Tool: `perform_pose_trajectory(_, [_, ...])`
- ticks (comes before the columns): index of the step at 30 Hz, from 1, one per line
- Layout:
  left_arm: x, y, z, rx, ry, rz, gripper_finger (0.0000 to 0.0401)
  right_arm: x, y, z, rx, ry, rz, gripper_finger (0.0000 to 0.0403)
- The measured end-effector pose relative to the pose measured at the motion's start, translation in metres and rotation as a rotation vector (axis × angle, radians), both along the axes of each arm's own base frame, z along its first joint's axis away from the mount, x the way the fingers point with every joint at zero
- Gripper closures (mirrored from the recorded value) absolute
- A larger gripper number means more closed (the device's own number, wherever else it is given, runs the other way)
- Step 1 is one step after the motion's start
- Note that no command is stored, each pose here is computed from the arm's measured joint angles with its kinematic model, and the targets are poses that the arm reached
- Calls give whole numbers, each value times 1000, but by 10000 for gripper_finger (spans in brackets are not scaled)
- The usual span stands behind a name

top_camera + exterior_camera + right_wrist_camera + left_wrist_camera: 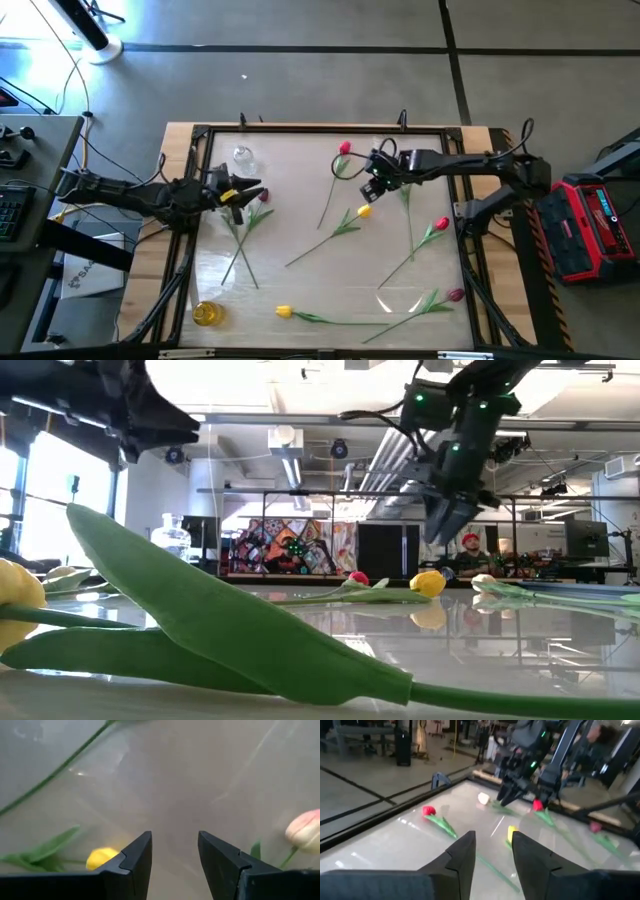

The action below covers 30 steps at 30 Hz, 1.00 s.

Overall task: Sort flowers into vase by color
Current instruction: Put the bottom red flower into the transparent vase

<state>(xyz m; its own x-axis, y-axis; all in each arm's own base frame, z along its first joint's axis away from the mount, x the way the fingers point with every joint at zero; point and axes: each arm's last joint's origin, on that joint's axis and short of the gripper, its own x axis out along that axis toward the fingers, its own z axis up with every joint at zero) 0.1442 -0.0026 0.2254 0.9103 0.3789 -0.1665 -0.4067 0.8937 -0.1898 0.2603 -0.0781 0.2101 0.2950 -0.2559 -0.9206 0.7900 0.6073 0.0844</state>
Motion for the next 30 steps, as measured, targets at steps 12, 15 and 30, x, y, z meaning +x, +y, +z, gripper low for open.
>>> perform_pose_trajectory(12, [22, -3, 25, 25, 24, -6, 274, -19, 4, 23, 5, -104, 67, 253])
perform_pose_trajectory(15, [22, -3, 34, 41, 11, -9, 274, -22, 2, 28, -13, -129, 92, 253])
perform_pose_trajectory(30, [19, 12, 51, 95, -5, -50, 274, -17, 15, 19, 5, -77, 11, 253])
